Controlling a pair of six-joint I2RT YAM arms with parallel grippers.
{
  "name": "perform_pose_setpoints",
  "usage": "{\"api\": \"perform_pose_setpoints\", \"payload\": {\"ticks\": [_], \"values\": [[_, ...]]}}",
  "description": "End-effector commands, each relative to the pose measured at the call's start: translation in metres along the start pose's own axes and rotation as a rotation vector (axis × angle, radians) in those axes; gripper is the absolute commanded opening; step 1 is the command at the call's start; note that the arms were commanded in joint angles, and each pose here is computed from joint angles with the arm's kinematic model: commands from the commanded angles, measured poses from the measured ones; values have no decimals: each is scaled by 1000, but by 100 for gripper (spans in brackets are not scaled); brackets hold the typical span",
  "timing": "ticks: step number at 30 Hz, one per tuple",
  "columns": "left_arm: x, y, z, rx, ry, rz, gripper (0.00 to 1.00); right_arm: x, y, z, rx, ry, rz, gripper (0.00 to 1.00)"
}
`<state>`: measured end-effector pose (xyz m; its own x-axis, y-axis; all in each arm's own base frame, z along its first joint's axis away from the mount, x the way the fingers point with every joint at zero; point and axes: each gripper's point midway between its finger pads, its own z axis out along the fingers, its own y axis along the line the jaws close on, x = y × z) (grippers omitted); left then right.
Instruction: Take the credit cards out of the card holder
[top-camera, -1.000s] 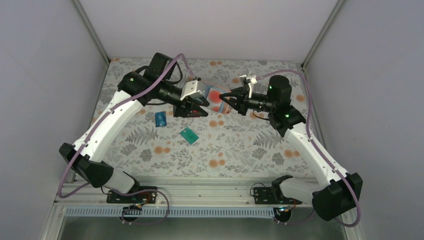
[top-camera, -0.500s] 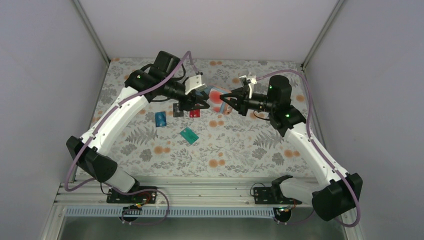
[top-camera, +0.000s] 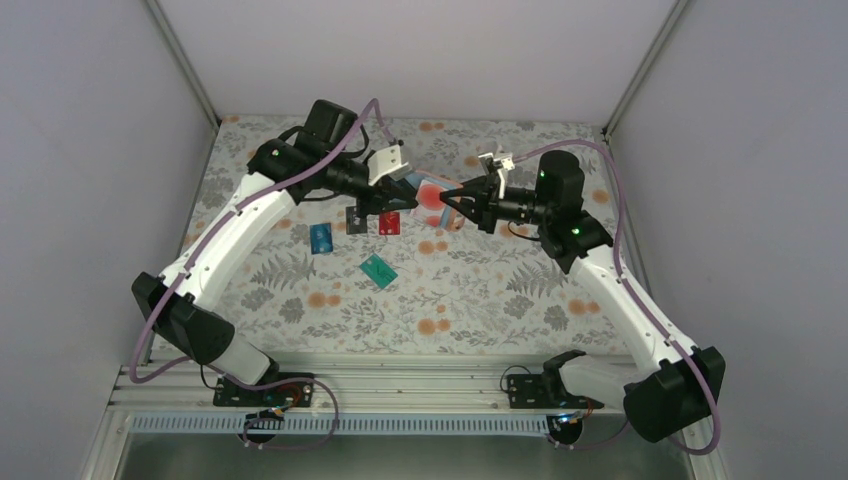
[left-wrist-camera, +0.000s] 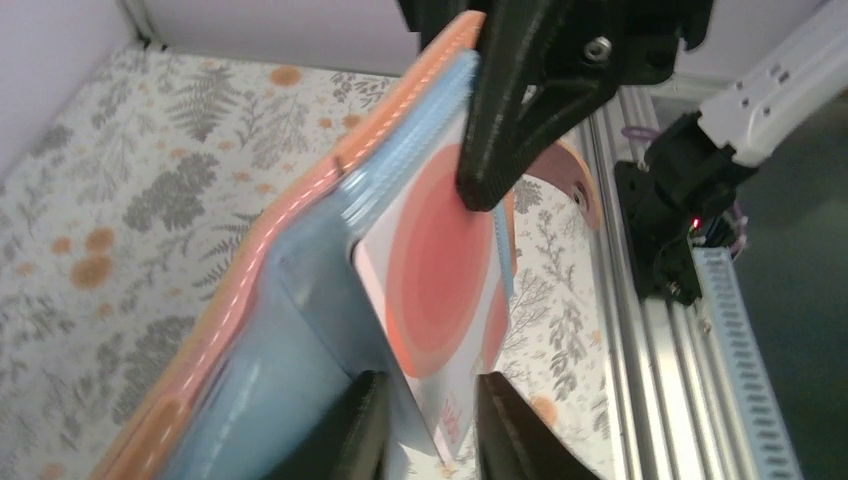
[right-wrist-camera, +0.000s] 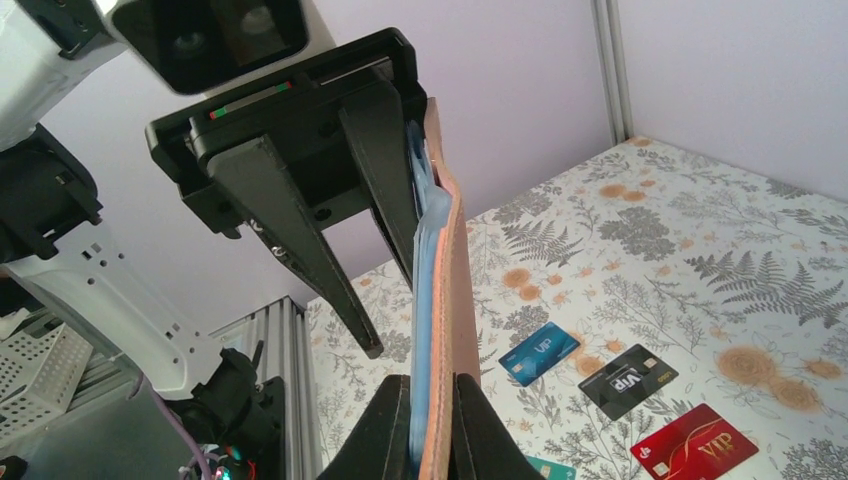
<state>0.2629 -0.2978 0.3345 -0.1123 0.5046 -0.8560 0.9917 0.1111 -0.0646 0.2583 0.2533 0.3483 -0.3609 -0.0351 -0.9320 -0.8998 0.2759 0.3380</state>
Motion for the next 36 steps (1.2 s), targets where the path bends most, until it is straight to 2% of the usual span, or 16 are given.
{"api": "perform_pose_setpoints", "payload": {"ticks": [1,5,9,14,20,25,29,31,36], "values": [[-4,-11,7,61,-28,8,17,-20,20,-7,-51,-35,-68,4],[-5,-16,8,88,-34,6,14,-20,20,-7,-53,-35,-65,4],[-5,-22,9,125,-44,3,3,-19,20,-6,-58,-33,-64,4],[-16,-34,2,183,-98,0,2,-15,19,-5,-59,-25,-68,4],[-9,-2,-19,83,-136,-59,2,-10,21,-8,-62,-13,-84,7],[-9,-4,-19,110,-164,-83,2,-8,26,-7,-112,-7,-81,12],[-6,-9,-16,163,-170,-85,2,-7,25,-6,-118,-4,-75,5],[-7,-11,-16,172,-171,-68,3,-7,25,-6,-123,-3,-74,5],[-5,-20,-8,192,-143,-48,22,-8,26,-6,-126,-5,-78,5]]}}
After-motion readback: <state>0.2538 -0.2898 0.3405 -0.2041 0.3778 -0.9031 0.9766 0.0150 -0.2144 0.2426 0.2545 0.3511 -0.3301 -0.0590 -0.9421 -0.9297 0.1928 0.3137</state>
